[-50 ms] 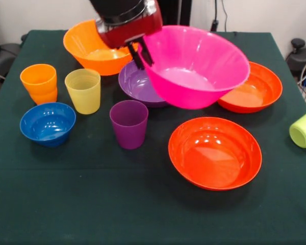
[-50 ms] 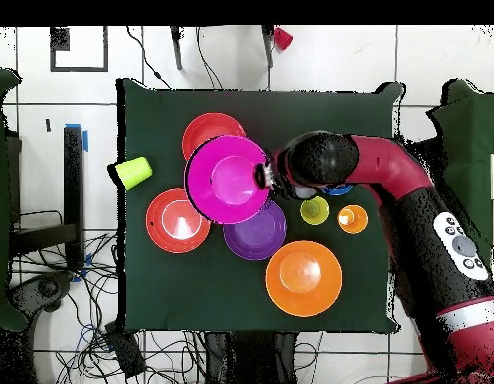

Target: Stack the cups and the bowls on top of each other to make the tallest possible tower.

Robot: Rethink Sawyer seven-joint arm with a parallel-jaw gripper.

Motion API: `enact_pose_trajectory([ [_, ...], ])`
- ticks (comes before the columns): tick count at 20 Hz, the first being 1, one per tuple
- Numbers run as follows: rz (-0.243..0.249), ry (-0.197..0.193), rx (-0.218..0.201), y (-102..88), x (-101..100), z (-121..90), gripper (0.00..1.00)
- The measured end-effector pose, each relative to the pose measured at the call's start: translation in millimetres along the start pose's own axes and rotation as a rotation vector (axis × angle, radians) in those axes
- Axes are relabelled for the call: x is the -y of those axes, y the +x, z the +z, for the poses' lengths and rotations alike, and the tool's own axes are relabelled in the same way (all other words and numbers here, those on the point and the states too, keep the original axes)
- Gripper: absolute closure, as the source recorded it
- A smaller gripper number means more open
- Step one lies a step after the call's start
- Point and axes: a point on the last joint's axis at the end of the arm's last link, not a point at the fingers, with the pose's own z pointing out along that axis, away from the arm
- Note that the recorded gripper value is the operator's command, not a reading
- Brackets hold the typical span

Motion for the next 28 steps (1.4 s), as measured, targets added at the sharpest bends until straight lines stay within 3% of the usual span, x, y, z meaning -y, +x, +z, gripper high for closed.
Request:
enact_pose_trajectory([
  [9,-0.033,-0.011,0.046,18.9,-35,3,1.00],
  [13,-0.023,-0.038,0.055,19.7,-41,8,1.00],
  [28,0.003,-0.077,0.081,13.5,-44,14,1.00],
])
